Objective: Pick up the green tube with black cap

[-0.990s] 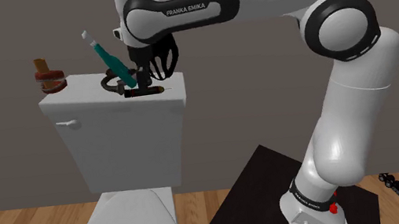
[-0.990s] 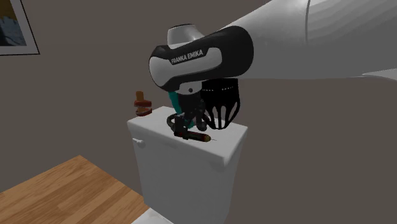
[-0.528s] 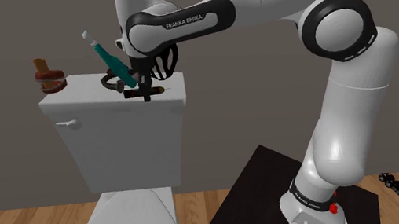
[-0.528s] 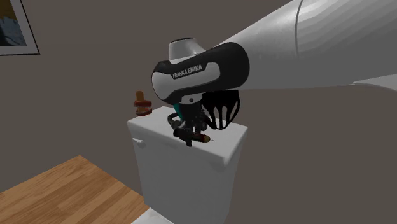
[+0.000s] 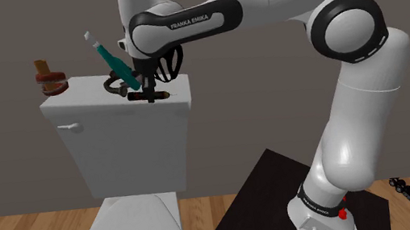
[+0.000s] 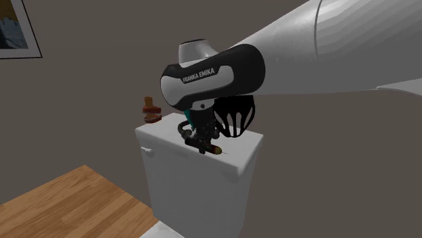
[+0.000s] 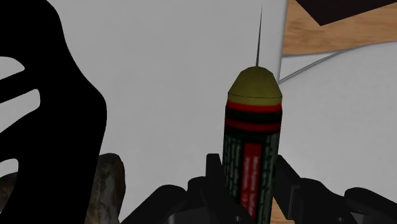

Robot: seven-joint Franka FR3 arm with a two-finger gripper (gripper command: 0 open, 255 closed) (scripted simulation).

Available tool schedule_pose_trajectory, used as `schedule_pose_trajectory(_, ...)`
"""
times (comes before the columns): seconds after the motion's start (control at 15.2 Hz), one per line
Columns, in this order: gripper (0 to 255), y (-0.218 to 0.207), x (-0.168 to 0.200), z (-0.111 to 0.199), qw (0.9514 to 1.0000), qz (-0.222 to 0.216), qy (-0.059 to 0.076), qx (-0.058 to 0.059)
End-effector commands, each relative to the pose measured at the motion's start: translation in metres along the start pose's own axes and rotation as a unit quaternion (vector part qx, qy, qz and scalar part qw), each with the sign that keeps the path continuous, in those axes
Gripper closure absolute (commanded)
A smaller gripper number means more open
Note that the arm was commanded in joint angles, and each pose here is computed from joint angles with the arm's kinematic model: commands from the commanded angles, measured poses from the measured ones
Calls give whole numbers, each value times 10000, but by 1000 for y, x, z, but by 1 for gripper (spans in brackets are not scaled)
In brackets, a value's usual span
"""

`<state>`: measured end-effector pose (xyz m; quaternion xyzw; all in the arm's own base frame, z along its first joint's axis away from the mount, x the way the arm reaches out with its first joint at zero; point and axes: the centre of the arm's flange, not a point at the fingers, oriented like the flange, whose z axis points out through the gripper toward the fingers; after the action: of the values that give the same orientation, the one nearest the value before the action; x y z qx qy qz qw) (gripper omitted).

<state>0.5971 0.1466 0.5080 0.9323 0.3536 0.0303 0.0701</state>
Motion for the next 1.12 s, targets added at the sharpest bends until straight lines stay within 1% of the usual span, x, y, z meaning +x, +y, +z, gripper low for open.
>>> schedule_pose_trajectory(0.0, 255, 1, -1, 3, 10000, 6, -30, 12)
schedule_pose_trajectory(0.99, 255, 13, -1, -75, 10000, 6, -30, 12)
schedule_pose_trajectory(1.06, 255, 14, -1, -76, 10000, 6, -30, 12)
